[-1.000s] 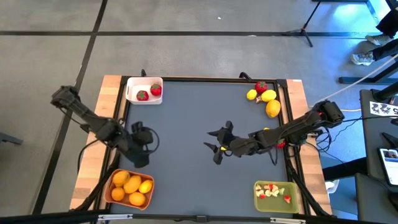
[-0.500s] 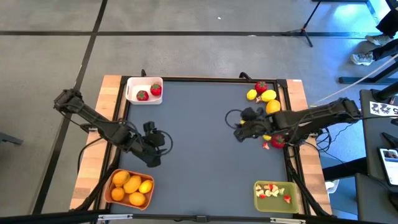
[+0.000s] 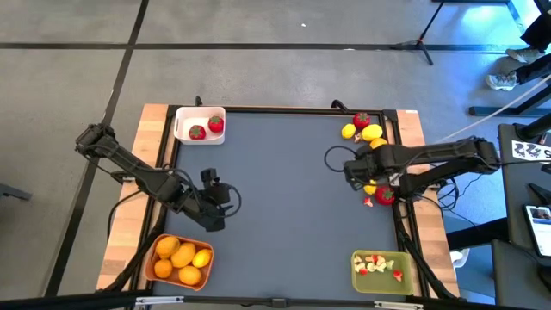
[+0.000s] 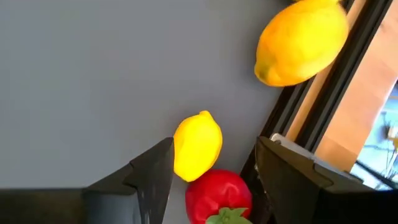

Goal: Sort produce into baskets
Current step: Put the yellow lemon into the orange bin

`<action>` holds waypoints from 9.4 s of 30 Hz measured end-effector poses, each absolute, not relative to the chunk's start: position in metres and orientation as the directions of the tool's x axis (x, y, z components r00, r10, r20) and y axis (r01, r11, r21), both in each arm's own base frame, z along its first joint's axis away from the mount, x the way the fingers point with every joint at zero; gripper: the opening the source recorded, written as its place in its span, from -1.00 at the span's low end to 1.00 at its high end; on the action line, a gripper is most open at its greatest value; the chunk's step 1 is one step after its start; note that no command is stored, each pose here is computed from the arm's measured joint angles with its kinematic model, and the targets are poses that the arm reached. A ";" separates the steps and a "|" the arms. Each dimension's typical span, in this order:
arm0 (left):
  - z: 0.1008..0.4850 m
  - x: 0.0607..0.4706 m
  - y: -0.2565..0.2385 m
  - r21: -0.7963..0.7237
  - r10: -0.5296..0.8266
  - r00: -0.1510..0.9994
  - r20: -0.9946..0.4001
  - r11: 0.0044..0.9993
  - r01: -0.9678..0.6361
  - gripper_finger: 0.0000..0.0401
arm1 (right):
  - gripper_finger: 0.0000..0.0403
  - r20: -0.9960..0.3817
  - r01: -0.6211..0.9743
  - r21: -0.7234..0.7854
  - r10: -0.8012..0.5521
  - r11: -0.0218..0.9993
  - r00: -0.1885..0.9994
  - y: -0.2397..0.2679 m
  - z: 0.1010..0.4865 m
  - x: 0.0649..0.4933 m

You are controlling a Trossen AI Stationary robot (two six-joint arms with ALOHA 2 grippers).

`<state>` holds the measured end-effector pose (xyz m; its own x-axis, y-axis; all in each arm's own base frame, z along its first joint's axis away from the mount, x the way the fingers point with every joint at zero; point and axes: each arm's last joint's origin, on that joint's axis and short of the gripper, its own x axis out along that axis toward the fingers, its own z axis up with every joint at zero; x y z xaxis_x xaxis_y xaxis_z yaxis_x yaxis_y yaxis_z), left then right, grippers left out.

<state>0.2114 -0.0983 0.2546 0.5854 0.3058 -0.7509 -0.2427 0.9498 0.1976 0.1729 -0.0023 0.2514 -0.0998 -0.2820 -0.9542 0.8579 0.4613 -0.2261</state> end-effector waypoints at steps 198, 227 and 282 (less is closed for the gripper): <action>0.220 0.123 -0.206 -0.456 -0.456 0.022 -0.890 0.885 -0.099 0.28 | 0.25 -0.327 0.183 0.205 -0.109 0.961 0.939 0.071 0.208 0.346; 0.268 0.172 -0.088 0.097 0.252 0.663 -0.704 0.960 -0.262 0.28 | 0.25 -0.530 0.430 0.050 -0.341 0.902 0.776 -0.012 0.247 0.296; 0.250 0.208 -0.069 0.219 0.448 0.594 -0.668 0.882 -0.418 0.28 | 0.20 -0.887 0.950 -0.128 -0.461 0.286 0.020 -0.209 0.151 0.211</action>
<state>0.2079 -0.0686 0.2500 0.5940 0.4475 -0.6685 -0.4177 0.8818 0.2191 0.2115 -0.2087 0.1515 0.0195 -0.4608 -0.8873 0.9496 0.2864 -0.1278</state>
